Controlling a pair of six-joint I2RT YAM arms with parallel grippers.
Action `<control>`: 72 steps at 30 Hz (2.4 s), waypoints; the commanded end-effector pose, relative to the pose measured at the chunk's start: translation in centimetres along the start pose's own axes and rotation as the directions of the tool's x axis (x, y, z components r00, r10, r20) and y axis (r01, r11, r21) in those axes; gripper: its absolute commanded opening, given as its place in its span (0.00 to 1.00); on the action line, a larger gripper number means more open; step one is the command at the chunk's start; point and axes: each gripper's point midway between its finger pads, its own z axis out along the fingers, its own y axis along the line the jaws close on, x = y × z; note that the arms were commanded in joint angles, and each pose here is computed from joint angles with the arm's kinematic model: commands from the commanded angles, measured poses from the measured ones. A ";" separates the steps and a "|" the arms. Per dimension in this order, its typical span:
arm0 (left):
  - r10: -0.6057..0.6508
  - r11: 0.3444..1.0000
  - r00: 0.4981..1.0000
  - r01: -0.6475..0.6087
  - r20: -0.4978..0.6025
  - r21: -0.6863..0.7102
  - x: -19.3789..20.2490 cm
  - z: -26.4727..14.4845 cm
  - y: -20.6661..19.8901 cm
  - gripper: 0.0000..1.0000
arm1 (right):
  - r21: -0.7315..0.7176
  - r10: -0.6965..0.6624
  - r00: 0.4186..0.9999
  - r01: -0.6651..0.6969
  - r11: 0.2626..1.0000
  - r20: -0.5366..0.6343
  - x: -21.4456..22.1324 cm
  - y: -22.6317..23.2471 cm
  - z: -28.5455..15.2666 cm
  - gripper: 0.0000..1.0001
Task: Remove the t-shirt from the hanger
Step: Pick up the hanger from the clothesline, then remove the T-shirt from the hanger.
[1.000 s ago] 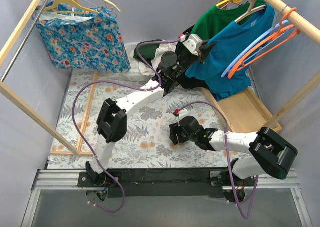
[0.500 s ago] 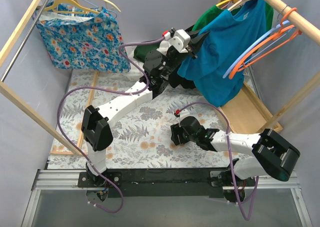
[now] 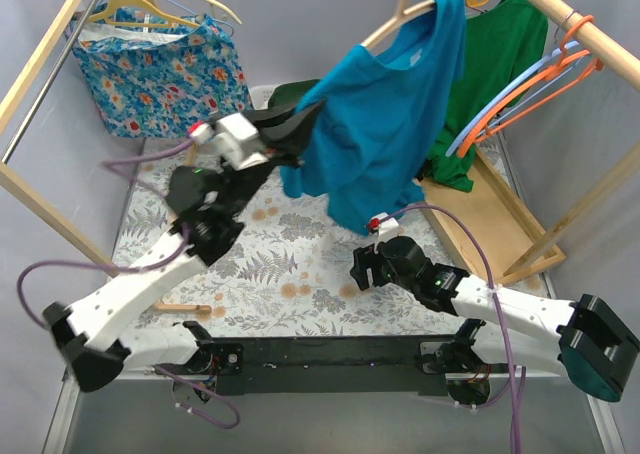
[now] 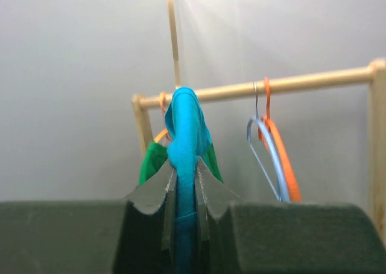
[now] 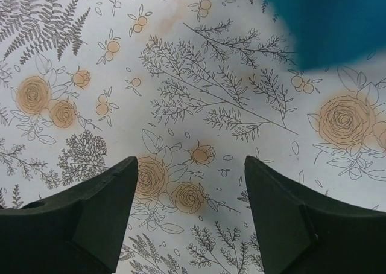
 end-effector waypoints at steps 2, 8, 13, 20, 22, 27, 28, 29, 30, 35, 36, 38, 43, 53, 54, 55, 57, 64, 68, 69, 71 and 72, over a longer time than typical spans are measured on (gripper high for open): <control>0.042 0.996 0.983 -0.027 0.178 -0.087 -12.6 -5.6 2.0 0.00 | -0.012 -0.022 0.999 0.023 1.000 0.048 -1.5 0.2 -1.1 0.79; 0.018 0.993 0.993 -0.004 0.116 -0.119 -16.1 -9.0 2.8 0.00 | -0.034 -0.065 0.994 0.068 0.997 0.082 -3.3 0.7 -2.5 0.79; -0.007 0.994 0.999 0.002 -0.042 -0.108 -13.1 -11.4 2.4 0.00 | -0.076 -0.166 0.980 0.175 0.982 0.107 -5.8 1.6 -4.7 0.79; -0.098 0.983 0.966 0.057 -0.240 -0.174 -2.8 -16.7 1.8 0.00 | -0.091 -0.208 0.950 0.234 0.968 0.231 -9.6 1.9 -10.3 0.80; -0.159 0.976 0.943 0.107 -0.291 -0.187 0.3 -18.2 1.1 0.00 | -0.104 -0.181 0.930 0.224 0.969 0.319 -11.5 2.4 -11.9 0.80; -0.237 0.970 0.885 0.193 -0.402 -0.147 3.9 -21.2 -1.3 0.00 | -0.140 -0.185 0.807 0.313 0.939 0.560 -16.9 4.2 -17.0 0.81; -0.251 0.967 0.876 0.207 -0.412 -0.148 4.0 -21.5 -1.5 0.00 | -0.136 -0.189 0.786 0.326 0.935 0.589 -17.8 4.5 -17.6 0.81; -0.281 0.959 0.861 0.238 -0.424 -0.151 3.9 -22.1 -1.9 0.00 | -0.112 -0.226 0.768 0.360 0.926 0.600 -18.6 4.6 -17.7 0.81; -0.288 0.958 0.859 0.265 -0.424 -0.113 3.3 -22.2 -2.6 0.00 | -0.111 -0.239 0.760 0.378 0.919 0.604 -19.0 4.8 -17.7 0.82; -0.294 0.948 0.849 0.317 -0.439 -0.023 0.6 -24.3 -4.4 0.00 | -0.152 -0.308 0.701 0.512 0.846 0.643 -20.3 7.6 -16.9 0.82; -0.288 0.948 0.846 0.319 -0.448 -0.007 0.2 -24.6 -4.6 0.00 | -0.170 -0.331 0.671 0.566 0.807 0.663 -20.1 8.5 -17.0 0.83; -0.284 0.940 0.832 0.341 -0.477 0.034 -0.4 -25.4 -5.5 0.00 | -0.178 -0.328 0.621 0.611 0.771 0.712 -20.6 9.5 -17.6 0.83; -0.261 0.923 0.834 0.363 -0.486 0.127 -0.9 -26.9 -7.1 0.00 | -0.214 -0.339 0.563 0.698 0.683 0.754 -20.7 11.6 -17.6 0.84; -0.238 0.905 0.856 0.367 -0.458 0.217 -2.2 -28.2 -8.3 0.00 | -0.241 -0.353 0.540 0.746 0.620 0.765 -19.5 12.6 -16.8 0.84; -0.234 0.903 0.857 0.367 -0.460 0.223 -2.2 -28.2 -8.4 0.00 | -0.256 -0.349 0.539 0.755 0.604 0.767 -19.2 12.9 -16.8 0.83; -0.232 0.903 0.861 0.364 -0.453 0.229 -2.6 -28.1 -8.4 0.00 | -0.267 -0.348 0.545 0.756 0.598 0.763 -19.0 13.1 -16.5 0.82; -0.224 0.897 0.857 0.368 -0.465 0.246 -2.3 -28.1 -8.7 0.00 | -0.309 -0.339 0.545 0.776 0.549 0.767 -18.3 14.0 -16.5 0.76; -0.218 0.904 0.842 0.365 -0.493 0.223 -0.4 -28.1 -8.6 0.00 | -0.408 -0.334 0.596 0.773 0.487 0.731 -17.1 15.4 -14.7 0.24; -0.227 0.927 0.833 0.343 -0.505 0.149 1.0 -28.2 -7.5 0.00 | -0.391 -0.324 0.595 0.763 0.514 0.736 -17.2 15.1 -14.7 0.01; -0.230 0.932 0.827 0.339 -0.512 0.128 1.6 -28.3 -7.2 0.00 | -0.374 -0.328 0.594 0.758 0.535 0.735 -17.5 14.7 -14.5 0.01; -0.244 0.950 0.822 0.310 -0.514 0.045 2.4 -28.4 -5.8 0.00 | -0.341 -0.345 0.590 0.752 0.565 0.730 -17.7 14.0 -14.5 0.01; -0.252 0.953 0.812 0.303 -0.526 0.011 3.3 -28.6 -5.5 0.07 | -0.333 -0.351 0.589 0.751 0.571 0.728 -17.7 13.8 -14.5 0.01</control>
